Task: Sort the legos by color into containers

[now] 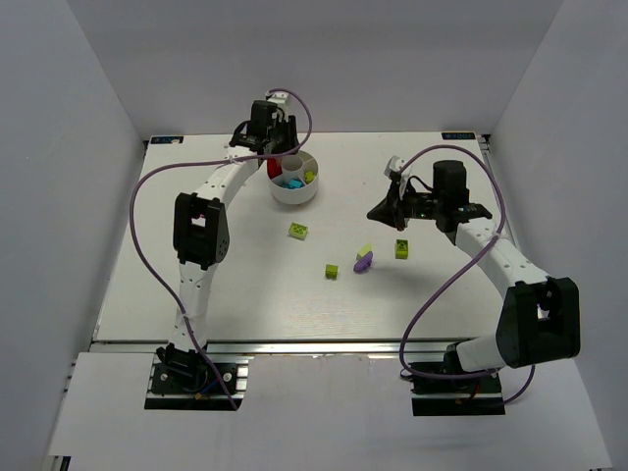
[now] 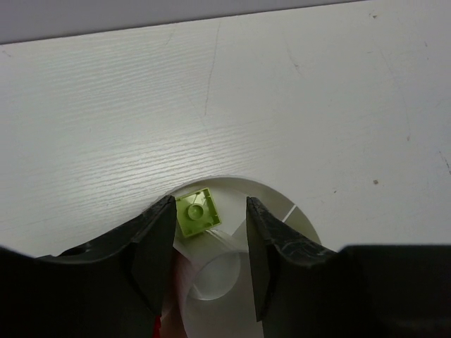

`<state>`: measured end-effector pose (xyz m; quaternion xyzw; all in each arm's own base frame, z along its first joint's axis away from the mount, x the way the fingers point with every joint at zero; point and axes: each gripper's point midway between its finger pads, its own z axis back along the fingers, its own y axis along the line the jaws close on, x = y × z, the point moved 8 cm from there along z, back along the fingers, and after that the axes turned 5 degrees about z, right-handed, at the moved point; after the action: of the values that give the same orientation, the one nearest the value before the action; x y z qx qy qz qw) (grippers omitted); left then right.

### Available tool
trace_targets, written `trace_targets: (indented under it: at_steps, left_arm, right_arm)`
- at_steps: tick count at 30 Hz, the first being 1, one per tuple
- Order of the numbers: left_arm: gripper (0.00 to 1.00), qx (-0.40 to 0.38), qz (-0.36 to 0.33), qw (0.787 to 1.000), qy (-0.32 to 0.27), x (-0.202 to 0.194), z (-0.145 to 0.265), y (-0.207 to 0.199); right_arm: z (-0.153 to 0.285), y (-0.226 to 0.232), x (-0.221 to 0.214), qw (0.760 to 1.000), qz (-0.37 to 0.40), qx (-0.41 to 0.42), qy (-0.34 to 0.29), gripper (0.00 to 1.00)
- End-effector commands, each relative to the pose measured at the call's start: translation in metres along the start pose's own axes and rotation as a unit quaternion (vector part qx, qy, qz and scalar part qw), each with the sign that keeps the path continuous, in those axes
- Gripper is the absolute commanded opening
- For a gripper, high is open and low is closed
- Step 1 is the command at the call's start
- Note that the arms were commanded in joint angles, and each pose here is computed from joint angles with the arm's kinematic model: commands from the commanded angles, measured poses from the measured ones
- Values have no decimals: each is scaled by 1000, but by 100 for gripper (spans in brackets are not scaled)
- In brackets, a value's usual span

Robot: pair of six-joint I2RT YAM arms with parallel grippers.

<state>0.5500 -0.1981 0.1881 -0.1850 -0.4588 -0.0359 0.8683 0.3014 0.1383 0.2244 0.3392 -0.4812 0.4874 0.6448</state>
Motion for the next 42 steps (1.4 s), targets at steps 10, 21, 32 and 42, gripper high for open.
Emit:
trace_targets:
  at_steps: [10,21,32,42]
  left_arm:
    - [52,-11,23,989,-145,98,102,-27]
    - [70,12,111,991,-80,5,222,9]
    - [71,28,205,977,-54,-102,286,22]
    - [71,59,239,966,-77,-133,304,31]
  right_arm:
    - [2,-5,-11,999,19,7,47,36]
    - [9,-12,-43,987,6,-20,160,62]
    - [28,-25,-67,904,-206,-264,267,67]
    - [16,-16,-98,814,-382,-319,299,72]
